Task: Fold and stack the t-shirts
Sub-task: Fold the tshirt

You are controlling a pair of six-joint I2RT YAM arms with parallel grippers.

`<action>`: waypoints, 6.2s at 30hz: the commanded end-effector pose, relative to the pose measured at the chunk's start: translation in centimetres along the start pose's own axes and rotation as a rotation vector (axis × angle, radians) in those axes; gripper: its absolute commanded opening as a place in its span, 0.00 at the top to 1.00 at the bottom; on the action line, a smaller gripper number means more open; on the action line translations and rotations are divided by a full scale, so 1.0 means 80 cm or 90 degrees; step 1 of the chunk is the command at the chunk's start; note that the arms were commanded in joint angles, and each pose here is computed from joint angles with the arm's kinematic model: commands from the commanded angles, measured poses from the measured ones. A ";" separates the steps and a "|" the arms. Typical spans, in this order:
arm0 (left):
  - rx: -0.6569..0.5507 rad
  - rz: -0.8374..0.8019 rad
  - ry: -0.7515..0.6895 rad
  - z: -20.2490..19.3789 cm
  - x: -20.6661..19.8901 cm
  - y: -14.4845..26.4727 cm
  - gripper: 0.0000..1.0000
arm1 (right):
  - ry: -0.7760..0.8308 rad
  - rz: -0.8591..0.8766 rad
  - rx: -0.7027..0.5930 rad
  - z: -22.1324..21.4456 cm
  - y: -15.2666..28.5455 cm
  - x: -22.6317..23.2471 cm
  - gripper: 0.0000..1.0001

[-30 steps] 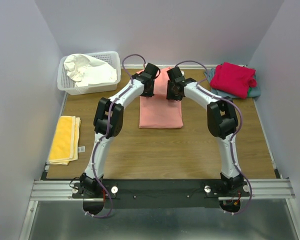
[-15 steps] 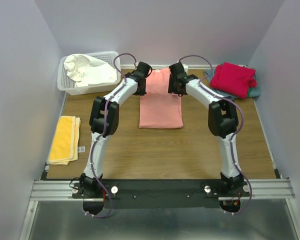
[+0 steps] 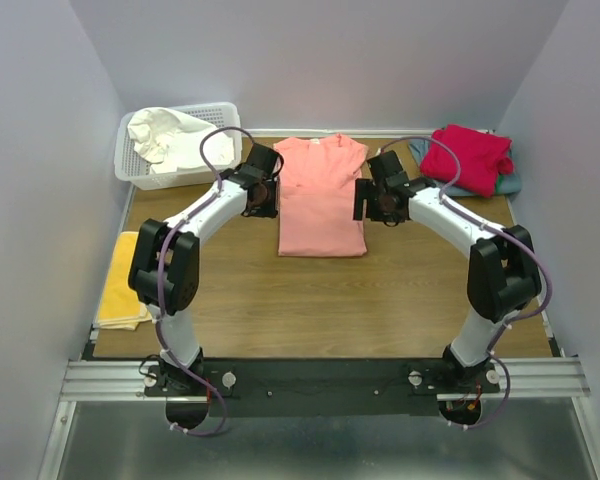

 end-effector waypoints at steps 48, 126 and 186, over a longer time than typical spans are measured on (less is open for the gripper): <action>0.044 -0.238 0.080 -0.124 -0.031 -0.040 0.64 | -0.109 0.132 0.075 -0.142 -0.050 0.002 0.64; -0.097 0.099 0.044 0.006 -0.041 0.068 1.00 | -0.011 0.034 -0.123 0.014 0.056 0.009 0.99; -0.275 -0.016 -0.026 0.199 -0.067 -0.042 0.20 | -0.111 -0.051 -0.208 0.189 -0.061 -0.036 0.40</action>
Point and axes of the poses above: each gripper's point midway between its finger pads, its own y axis back along the fingers, its own x axis along the line the jaws close on, z = x × y, the point moved 5 cm from there along y, back along the fingers, and after that the axes turned 1 degree about y, right-handed, at the moved point
